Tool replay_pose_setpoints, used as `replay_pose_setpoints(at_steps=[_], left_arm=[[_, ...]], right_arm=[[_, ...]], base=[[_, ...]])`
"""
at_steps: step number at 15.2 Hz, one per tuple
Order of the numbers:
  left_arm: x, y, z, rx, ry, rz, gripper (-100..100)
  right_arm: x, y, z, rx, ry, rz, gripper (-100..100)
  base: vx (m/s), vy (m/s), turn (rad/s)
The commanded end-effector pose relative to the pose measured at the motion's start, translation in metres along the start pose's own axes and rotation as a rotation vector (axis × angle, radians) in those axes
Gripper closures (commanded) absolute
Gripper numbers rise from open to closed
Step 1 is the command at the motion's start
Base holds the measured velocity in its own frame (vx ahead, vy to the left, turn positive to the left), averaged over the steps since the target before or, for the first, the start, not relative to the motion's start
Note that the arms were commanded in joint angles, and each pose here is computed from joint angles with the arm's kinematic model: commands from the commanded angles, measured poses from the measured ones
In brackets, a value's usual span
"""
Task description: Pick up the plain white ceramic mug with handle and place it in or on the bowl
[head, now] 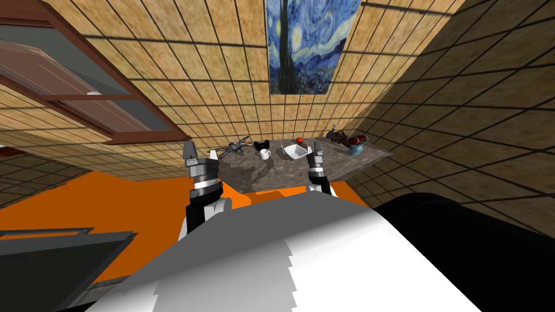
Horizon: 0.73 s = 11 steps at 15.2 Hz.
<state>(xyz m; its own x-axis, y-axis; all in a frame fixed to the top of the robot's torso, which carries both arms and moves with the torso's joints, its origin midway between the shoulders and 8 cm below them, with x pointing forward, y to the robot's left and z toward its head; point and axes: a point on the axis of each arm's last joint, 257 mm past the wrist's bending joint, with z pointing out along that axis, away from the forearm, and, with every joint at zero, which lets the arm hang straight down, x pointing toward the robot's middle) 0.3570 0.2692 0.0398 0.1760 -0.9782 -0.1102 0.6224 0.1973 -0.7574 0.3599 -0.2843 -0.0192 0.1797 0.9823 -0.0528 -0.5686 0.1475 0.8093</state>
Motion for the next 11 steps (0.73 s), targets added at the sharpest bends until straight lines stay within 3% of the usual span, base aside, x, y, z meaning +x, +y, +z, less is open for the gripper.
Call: replay_pose_setpoints(at_steps=[1,5,11], left_arm=[[0.004,0.012,0.001,-0.032,0.022,-0.004,-100],[0.009,0.030,0.002,-0.081,0.051,-0.009,-100],[0.022,0.085,0.002,-0.230,0.134,-0.018,-100]], right_arm=[[0.000,0.000,0.000,0.000,0.000,0.000,0],[0.000,0.000,0.000,0.000,0.000,0.000,0],[0.000,0.000,0.000,0.000,0.000,0.000,0]], base=[[0.006,-0.008,-0.071],[0.017,-0.014,-0.089],[0.025,-0.019,-0.111]])
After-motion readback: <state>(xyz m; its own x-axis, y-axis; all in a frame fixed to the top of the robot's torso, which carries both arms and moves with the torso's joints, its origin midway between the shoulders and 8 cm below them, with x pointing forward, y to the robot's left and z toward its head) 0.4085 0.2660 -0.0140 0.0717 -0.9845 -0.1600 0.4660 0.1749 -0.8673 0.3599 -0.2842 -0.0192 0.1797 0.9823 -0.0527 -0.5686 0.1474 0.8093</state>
